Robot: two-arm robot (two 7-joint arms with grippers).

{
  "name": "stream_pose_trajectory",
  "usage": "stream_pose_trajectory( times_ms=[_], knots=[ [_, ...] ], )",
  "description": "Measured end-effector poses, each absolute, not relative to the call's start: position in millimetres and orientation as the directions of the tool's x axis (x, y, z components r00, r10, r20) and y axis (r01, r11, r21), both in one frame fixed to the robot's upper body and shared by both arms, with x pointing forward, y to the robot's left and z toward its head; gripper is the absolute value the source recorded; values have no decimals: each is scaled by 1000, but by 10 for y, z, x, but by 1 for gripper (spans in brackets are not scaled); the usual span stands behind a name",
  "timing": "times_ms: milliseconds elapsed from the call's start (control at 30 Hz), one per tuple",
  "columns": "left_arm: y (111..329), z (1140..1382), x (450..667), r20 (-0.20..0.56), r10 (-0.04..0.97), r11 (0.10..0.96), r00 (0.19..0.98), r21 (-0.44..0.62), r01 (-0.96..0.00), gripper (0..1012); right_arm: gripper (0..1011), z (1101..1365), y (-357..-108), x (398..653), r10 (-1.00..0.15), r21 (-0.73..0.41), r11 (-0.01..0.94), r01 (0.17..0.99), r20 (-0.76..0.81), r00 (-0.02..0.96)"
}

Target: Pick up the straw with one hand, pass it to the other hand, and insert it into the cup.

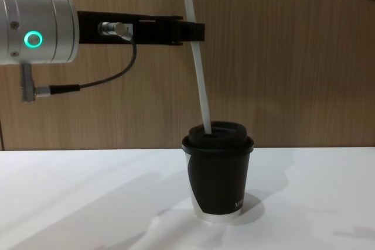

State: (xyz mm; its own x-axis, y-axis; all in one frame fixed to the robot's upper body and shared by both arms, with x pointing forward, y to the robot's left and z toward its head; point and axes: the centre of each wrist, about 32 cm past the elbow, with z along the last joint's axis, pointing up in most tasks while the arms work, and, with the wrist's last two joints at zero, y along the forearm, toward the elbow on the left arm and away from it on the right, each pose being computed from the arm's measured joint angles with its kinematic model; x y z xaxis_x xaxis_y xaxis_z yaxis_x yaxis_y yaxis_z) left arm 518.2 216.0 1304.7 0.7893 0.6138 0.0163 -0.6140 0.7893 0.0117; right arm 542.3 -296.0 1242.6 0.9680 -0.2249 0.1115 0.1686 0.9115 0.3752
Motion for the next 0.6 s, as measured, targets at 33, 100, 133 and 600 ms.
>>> stream_pose_trajectory(
  times_ms=[33, 100, 133, 600],
  knots=[
    [2160, 13047, 5183, 16, 614, 789, 789, 12, -614, 12, 1001, 12426, -2960, 5423, -225, 375, 911, 169, 111, 968],
    [2160, 13048, 5187, 16, 614, 789, 789, 13, -614, 12, 1001, 12426, -2959, 5423, -225, 375, 912, 169, 111, 968],
    [2160, 13047, 5189, 16, 613, 790, 790, 15, -613, 13, 1001, 12426, -2959, 5423, -225, 375, 912, 169, 111, 968],
    [2162, 13050, 5213, 16, 608, 793, 794, 19, -609, 12, 1001, 12426, -2959, 5423, -225, 375, 912, 169, 111, 968]
  ],
)
